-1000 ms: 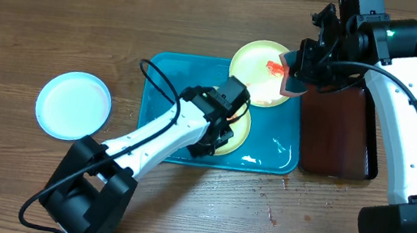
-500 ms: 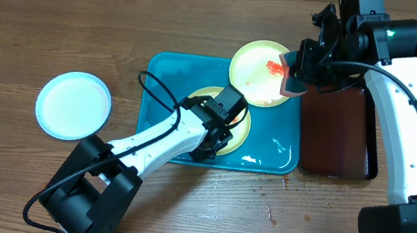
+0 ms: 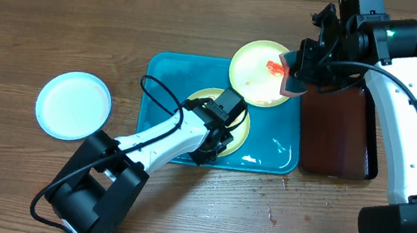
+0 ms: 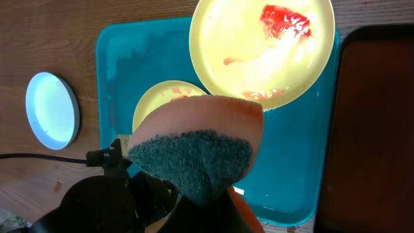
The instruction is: Clean dirty plates on tray and stack at the side
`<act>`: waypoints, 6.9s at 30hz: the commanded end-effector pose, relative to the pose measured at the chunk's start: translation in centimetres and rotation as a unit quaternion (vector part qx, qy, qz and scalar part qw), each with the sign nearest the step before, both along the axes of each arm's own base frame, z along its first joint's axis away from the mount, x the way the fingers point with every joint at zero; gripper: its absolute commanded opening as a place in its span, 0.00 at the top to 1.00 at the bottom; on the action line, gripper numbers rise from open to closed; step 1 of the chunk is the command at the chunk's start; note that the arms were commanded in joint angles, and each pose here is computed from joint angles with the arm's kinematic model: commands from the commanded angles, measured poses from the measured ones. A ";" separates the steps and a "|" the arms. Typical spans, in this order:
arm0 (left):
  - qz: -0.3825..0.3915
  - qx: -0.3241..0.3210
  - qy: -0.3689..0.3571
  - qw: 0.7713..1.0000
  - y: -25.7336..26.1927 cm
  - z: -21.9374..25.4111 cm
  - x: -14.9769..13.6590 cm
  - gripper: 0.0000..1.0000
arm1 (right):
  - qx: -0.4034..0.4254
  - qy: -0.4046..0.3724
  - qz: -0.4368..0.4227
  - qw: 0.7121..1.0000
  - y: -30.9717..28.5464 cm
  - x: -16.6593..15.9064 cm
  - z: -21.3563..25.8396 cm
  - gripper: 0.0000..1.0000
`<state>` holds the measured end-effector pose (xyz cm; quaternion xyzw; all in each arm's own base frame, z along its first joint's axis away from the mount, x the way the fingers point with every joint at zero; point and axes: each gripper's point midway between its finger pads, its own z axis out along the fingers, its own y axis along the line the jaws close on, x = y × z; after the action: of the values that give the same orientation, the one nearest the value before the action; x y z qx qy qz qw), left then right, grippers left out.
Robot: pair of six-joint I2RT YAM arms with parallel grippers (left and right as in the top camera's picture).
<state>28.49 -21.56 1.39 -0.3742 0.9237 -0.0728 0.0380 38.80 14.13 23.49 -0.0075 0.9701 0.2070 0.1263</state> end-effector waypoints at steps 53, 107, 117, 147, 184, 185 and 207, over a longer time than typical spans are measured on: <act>0.125 -0.005 0.102 0.987 0.7 1.9 -2.6 0.67 | -0.002 -0.012 0.013 1.000 0.1 -0.1 0.6 0.96; -0.130 0.017 0.088 0.987 9.7 -0.7 2.5 0.96 | -0.002 -0.007 0.016 1.000 0.3 -0.4 0.5 0.96; -0.412 0.094 0.028 0.906 13.2 -0.8 5.3 0.96 | 0.010 -0.003 0.018 1.000 3.5 -0.5 -0.8 0.96; -0.273 -0.027 0.031 0.961 11.6 -0.4 4.9 0.96 | -0.026 0.038 -0.044 0.998 11.0 -0.4 -15.1 0.96; -0.243 -0.022 0.030 0.969 13.5 -0.5 5.5 0.96 | -0.034 0.131 0.016 0.991 15.5 -4.5 -22.9 0.96; -0.243 -0.022 0.029 0.969 13.5 -0.5 5.5 0.96 | -0.024 0.132 0.029 0.991 16.1 -4.8 -22.7 0.96; -0.232 -0.015 0.019 0.972 15.0 -0.5 6.3 0.96 | -0.055 0.144 0.056 0.987 12.7 -4.3 -22.2 0.96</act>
<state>34.36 -7.75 1.15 -0.1431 0.9847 -0.0996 -0.0068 31.80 29.41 1.66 -0.0471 0.9777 0.1954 -0.0604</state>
